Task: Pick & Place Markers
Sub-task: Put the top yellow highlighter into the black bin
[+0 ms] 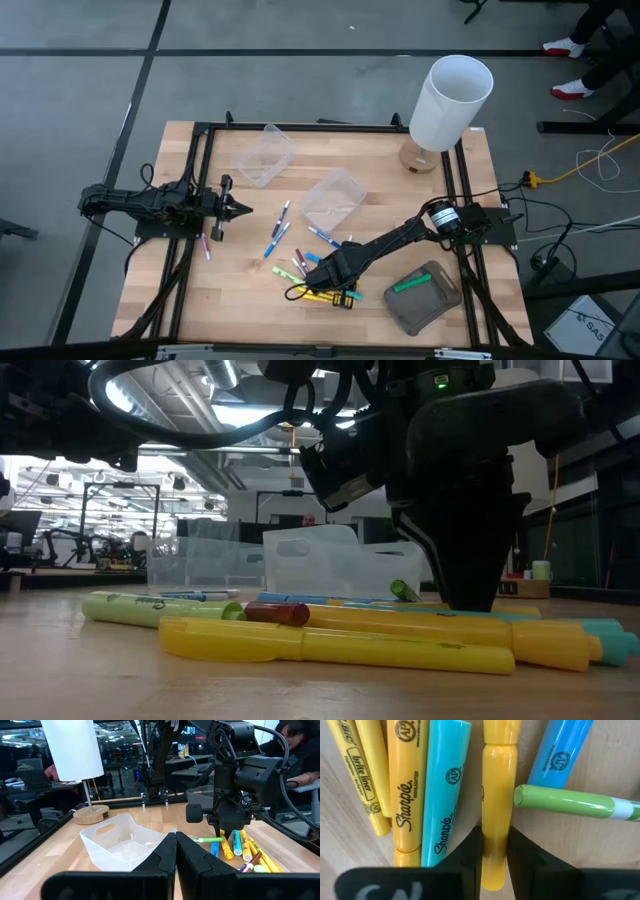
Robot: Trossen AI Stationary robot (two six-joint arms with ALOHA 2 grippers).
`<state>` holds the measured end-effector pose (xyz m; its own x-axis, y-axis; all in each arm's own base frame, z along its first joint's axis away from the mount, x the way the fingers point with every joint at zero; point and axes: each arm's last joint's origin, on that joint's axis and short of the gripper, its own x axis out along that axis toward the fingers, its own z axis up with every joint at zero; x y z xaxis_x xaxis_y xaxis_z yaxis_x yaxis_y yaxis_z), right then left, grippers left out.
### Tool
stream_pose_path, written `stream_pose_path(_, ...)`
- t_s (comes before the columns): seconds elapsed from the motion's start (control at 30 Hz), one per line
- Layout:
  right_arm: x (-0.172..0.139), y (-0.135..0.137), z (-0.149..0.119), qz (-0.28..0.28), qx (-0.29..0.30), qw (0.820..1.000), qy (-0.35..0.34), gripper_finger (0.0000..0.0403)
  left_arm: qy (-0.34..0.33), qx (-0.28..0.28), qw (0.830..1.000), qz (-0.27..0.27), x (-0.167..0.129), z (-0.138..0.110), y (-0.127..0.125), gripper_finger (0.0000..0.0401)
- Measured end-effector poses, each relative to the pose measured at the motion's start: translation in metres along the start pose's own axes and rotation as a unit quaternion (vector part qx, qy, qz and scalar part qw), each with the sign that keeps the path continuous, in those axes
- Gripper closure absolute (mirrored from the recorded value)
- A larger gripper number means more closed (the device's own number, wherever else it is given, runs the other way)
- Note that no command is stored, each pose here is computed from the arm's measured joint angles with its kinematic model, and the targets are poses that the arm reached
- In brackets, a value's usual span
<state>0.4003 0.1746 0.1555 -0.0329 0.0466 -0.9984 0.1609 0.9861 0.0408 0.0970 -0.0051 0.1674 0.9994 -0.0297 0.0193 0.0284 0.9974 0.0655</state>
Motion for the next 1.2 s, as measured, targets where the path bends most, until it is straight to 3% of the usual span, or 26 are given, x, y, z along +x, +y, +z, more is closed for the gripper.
stream_pose_path(0.87,-0.034,0.005,0.004,-0.001,0.001,1.0,-0.008,0.0339,0.0,0.0,1.0,0.0,0.0,0.0,0.0,0.0397)
stream_pose_path(1.2,-0.074,-0.002,-0.009,0.004,0.011,0.999,-0.042,0.0339,0.0,0.0,1.0,0.0,0.0,0.0,0.0,0.0397)
